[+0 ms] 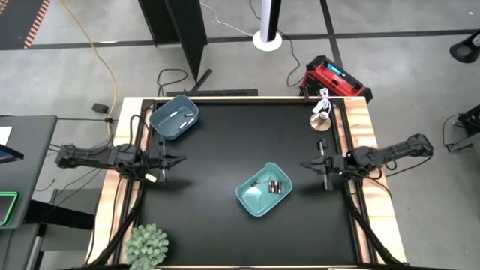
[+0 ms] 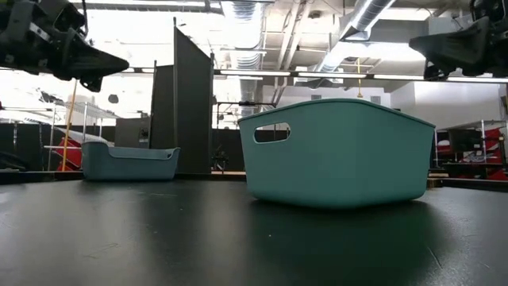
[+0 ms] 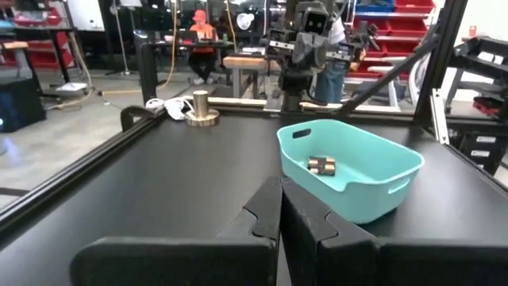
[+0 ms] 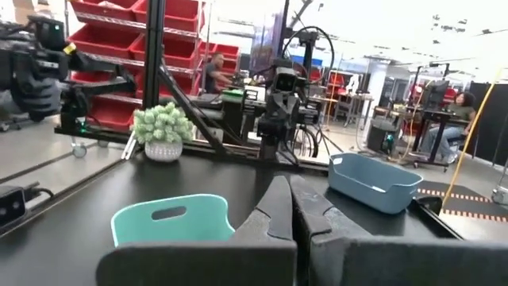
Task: Sort batteries
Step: Return to Home Position
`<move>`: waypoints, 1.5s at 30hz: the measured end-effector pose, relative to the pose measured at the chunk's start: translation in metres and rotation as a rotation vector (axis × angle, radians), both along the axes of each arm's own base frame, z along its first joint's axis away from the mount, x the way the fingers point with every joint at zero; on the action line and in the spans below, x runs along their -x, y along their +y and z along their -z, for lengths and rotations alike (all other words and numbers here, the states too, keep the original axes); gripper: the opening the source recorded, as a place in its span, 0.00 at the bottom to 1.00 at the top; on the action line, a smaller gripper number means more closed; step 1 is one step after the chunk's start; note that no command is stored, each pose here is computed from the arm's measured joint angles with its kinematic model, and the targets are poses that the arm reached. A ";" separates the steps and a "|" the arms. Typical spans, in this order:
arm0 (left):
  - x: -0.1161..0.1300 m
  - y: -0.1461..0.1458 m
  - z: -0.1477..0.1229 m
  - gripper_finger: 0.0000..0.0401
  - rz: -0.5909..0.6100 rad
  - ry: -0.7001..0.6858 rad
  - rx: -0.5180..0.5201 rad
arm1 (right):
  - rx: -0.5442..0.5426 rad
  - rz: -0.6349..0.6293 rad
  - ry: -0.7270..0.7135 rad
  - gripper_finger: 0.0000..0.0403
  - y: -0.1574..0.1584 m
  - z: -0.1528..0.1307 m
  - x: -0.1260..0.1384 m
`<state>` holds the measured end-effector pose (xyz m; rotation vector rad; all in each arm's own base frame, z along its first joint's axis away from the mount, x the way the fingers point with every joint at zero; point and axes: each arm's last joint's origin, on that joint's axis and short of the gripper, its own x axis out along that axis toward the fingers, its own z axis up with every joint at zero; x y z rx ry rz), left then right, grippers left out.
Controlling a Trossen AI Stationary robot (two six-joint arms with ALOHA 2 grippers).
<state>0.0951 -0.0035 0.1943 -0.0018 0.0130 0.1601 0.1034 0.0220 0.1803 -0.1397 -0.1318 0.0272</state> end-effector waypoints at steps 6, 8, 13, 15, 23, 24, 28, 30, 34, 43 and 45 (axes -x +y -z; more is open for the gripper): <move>0.007 0.000 0.004 0.00 0.013 0.022 -0.033 | 0.006 0.002 0.027 0.00 -0.002 0.004 0.005; 0.007 0.000 0.004 0.00 0.021 0.025 -0.047 | -0.006 0.010 0.027 0.00 -0.002 0.004 0.007; 0.007 -0.001 0.004 0.00 0.049 0.028 -0.069 | -0.016 0.022 0.063 0.00 -0.003 0.009 0.009; 0.007 -0.001 0.005 0.00 0.064 0.039 -0.083 | -0.026 0.021 0.065 0.00 -0.003 0.009 0.009; 0.007 -0.001 0.007 0.00 0.069 0.061 -0.109 | -0.060 0.014 0.067 0.05 -0.003 0.009 0.009; 0.007 -0.001 0.008 0.00 0.070 0.078 -0.108 | -0.060 0.013 0.067 0.06 -0.003 0.009 0.009; 0.008 -0.001 0.012 0.00 0.068 0.114 -0.058 | -0.060 0.013 0.068 0.09 -0.003 0.009 0.009; 0.008 -0.001 0.014 0.00 0.063 0.120 -0.001 | -0.060 0.013 0.068 0.09 -0.003 0.009 0.009; 0.009 -0.001 0.017 0.00 0.056 0.162 0.057 | -0.062 0.013 0.069 0.09 -0.003 0.009 0.009; 0.009 -0.001 0.019 0.00 0.032 0.161 0.246 | -0.061 0.013 0.070 0.09 -0.003 0.010 0.009; 0.009 -0.001 0.019 0.00 0.034 0.165 0.230 | -0.062 0.013 0.070 0.09 -0.003 0.010 0.009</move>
